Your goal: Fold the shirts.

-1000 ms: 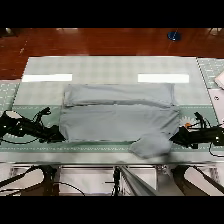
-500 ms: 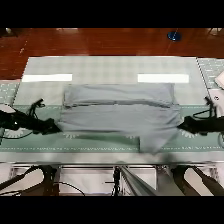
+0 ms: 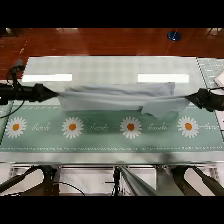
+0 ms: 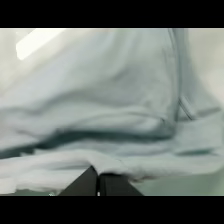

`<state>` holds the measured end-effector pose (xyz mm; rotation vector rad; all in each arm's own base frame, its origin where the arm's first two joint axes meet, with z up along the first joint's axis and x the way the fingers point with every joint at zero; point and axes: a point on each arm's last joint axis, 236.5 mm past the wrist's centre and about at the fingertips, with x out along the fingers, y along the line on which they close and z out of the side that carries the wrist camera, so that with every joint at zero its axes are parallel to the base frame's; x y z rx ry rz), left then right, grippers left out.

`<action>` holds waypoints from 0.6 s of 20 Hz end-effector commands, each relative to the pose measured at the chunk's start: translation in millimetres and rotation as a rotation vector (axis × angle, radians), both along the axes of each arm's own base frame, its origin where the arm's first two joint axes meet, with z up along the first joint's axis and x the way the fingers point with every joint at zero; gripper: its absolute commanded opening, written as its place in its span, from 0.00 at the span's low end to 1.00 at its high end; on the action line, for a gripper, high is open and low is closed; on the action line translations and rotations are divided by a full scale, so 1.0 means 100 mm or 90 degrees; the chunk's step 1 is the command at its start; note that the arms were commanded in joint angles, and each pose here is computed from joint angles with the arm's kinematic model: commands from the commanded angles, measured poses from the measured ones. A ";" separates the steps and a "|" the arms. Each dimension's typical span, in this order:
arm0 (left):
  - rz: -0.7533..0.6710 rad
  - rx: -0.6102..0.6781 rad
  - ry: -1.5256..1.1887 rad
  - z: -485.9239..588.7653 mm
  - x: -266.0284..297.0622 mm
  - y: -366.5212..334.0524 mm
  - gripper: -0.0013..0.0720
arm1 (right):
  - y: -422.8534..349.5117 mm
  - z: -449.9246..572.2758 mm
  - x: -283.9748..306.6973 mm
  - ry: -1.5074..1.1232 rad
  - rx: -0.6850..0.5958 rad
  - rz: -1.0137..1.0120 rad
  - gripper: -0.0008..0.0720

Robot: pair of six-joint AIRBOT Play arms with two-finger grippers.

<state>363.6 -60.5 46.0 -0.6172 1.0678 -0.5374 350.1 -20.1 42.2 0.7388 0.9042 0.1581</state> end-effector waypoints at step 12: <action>0.052 -0.014 0.008 -0.39 0.85 0.14 0.06 | 0.09 -0.16 1.19 -0.019 -0.048 0.033 0.03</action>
